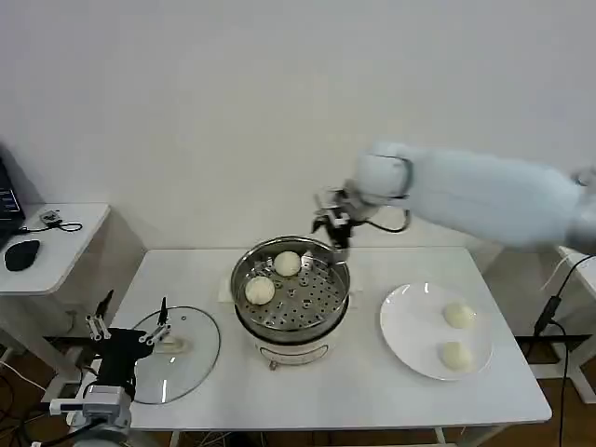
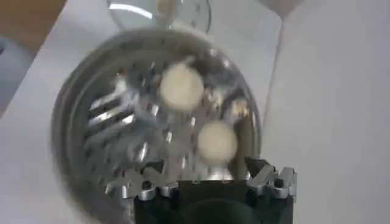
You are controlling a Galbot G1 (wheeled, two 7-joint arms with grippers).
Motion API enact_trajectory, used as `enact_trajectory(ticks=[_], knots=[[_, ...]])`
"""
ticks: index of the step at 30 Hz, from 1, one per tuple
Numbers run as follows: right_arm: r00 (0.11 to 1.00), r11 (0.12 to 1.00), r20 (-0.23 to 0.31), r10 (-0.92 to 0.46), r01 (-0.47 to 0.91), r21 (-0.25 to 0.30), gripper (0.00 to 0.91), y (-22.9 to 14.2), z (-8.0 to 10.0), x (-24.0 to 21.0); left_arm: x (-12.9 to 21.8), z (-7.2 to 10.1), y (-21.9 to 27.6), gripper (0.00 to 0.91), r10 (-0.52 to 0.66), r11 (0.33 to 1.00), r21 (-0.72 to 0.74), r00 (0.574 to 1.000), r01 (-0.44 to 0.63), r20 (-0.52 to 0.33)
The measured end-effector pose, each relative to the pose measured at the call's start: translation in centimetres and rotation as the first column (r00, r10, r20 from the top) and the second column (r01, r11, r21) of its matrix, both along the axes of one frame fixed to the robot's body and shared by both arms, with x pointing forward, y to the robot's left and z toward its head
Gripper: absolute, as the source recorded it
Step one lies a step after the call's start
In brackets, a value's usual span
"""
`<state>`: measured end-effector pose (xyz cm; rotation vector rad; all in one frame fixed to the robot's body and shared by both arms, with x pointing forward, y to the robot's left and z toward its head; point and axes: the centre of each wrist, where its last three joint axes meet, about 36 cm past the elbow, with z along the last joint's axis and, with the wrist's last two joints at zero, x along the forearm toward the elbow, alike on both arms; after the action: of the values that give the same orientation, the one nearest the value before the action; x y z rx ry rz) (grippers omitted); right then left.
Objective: Take steamed baozi put them in steamer then cover it.
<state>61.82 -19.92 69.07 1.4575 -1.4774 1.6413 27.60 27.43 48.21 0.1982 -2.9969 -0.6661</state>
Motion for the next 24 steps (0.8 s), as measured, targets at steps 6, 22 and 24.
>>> enact_trajectory(ticks=[6, 22, 24], knots=[[1.000, 1.000, 0.003, -0.010, 0.010, -0.027, 0.907, -7.1, -1.4, -2.9, -0.3, -0.1, 0.1, 0.907, -0.006, 1.000, 0.011, 1.000, 0.006, -0.012], [0.987, 0.991, -0.111, -0.115, 0.106, -0.087, 0.907, -19.9, -12.2, -9.5, -0.3, -0.4, 0.5, 0.907, -0.001, 0.999, 0.035, 1.000, 0.001, -0.025], [0.985, 0.988, -0.122, -0.123, 0.110, -0.104, 0.907, -20.6, -13.1, -9.8, -0.2, -0.6, 0.6, 0.907, 0.002, 0.999, 0.034, 1.000, -0.001, -0.029]])
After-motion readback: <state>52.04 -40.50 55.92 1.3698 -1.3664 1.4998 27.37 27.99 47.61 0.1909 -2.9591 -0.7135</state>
